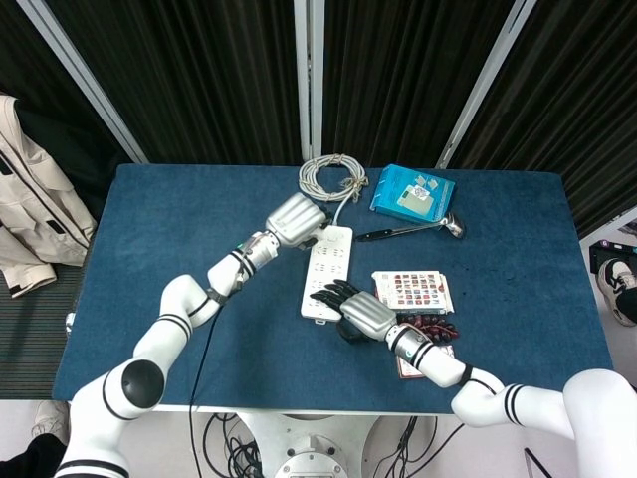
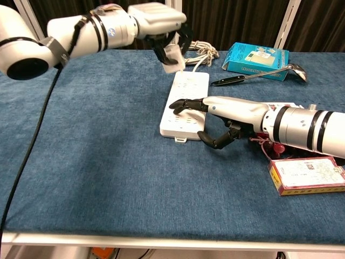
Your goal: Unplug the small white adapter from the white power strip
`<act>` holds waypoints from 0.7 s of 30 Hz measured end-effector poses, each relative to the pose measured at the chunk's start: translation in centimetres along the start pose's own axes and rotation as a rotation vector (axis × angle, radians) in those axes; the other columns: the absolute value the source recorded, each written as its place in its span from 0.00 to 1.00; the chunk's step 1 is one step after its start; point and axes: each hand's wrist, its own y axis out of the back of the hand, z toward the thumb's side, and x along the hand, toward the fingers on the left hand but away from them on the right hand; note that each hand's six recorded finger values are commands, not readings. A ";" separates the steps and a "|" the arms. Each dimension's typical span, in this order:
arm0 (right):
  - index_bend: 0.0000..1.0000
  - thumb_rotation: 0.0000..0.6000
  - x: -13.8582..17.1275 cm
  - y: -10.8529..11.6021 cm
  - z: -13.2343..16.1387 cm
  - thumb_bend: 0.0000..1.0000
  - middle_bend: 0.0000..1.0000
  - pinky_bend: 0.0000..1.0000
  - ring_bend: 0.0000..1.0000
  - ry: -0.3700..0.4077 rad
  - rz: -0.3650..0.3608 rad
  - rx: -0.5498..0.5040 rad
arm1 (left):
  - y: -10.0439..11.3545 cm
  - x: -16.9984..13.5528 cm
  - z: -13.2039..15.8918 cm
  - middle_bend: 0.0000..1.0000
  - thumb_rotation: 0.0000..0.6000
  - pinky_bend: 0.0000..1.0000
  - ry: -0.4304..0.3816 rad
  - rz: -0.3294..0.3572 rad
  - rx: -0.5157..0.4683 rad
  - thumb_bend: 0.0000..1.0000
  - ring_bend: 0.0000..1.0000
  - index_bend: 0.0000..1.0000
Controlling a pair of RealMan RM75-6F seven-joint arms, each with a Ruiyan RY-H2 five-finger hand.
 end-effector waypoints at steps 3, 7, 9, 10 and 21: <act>0.06 1.00 0.2 0.6 0.3 0.59 0.12 0.00 0.00 0.018 -0.032 0.004 | 0.2 -1.2 -1.6 0.62 1.00 0.70 0.032 0.020 -0.010 0.45 0.54 0.52; 0.06 1.00 0.7 1.6 1.0 0.59 0.11 0.00 0.00 0.054 -0.088 0.011 | -0.8 -2.9 -3.3 0.50 1.00 0.53 0.076 -0.011 -0.016 0.39 0.41 0.40; 0.06 1.00 1.0 2.0 1.3 0.59 0.11 0.00 0.00 0.069 -0.110 0.015 | -1.7 -3.8 -3.8 0.40 1.00 0.36 0.098 -0.045 -0.020 0.32 0.28 0.31; 0.06 1.00 1.3 2.3 1.5 0.58 0.11 0.00 0.00 0.079 -0.125 0.020 | -2.2 -4.2 -4.0 0.36 1.00 0.28 0.107 -0.060 -0.022 0.28 0.22 0.27; 0.04 1.00 7.4 7.3 0.7 0.27 0.10 0.00 0.00 0.048 -0.260 0.111 | -2.5 -10.3 -6.0 0.19 1.00 0.10 0.228 -0.034 -0.145 0.11 0.06 0.12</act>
